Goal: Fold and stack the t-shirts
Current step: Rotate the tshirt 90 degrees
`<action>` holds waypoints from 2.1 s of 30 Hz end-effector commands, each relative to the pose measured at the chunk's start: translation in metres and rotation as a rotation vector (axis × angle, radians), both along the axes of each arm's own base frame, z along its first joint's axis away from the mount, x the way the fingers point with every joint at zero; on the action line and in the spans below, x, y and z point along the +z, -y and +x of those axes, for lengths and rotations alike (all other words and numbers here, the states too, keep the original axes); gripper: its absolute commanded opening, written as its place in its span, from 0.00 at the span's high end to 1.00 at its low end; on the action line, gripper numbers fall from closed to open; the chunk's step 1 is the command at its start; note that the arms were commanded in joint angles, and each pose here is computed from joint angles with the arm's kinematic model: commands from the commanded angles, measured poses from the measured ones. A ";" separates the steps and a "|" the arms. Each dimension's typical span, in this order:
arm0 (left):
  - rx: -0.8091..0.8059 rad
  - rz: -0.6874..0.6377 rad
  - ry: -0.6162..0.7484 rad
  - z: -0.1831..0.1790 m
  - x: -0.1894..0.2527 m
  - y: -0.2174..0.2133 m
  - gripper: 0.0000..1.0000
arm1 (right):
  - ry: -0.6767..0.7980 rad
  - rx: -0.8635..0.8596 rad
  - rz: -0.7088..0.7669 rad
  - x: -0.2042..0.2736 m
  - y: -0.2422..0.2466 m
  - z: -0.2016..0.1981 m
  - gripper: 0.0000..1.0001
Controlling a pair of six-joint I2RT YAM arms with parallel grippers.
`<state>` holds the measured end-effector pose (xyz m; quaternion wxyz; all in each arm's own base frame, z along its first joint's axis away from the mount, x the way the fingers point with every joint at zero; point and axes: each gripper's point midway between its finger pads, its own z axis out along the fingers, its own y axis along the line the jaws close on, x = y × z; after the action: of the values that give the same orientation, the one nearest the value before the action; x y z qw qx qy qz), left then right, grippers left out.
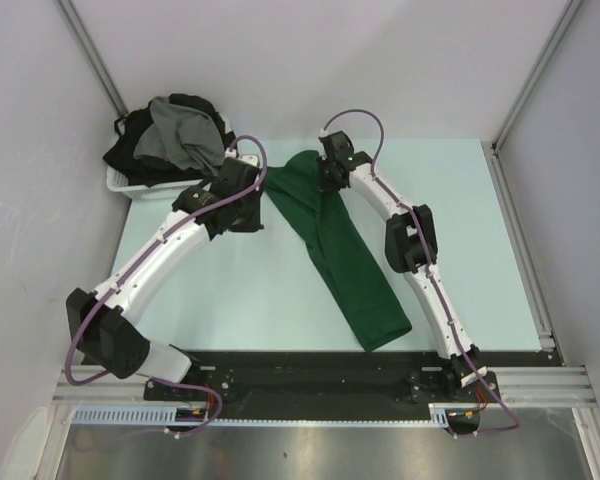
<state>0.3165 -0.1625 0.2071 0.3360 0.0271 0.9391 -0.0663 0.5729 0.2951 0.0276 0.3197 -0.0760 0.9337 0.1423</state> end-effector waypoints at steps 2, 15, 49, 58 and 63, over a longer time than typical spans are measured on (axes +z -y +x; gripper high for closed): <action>-0.027 0.009 0.019 0.001 0.009 0.003 0.93 | -0.049 -0.153 -0.219 -0.051 0.088 0.015 1.00; -0.042 0.017 -0.007 -0.003 -0.001 0.005 0.94 | -0.074 -0.273 -0.257 -0.056 0.158 0.027 1.00; -0.125 0.007 -0.014 0.000 -0.002 0.036 0.94 | -0.173 -0.445 -0.288 -0.044 0.208 0.000 0.78; -0.162 -0.026 -0.002 0.003 0.003 0.052 0.80 | -0.003 -0.391 -0.194 0.033 0.195 0.021 0.28; -0.183 -0.041 0.013 0.010 0.009 0.061 0.76 | 0.135 -0.362 -0.147 0.106 0.191 0.029 0.24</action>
<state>0.3128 -0.2056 0.1943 0.3044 0.0930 0.9439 -0.0883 0.5986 0.1203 0.0470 0.3316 0.0687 0.9408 0.0153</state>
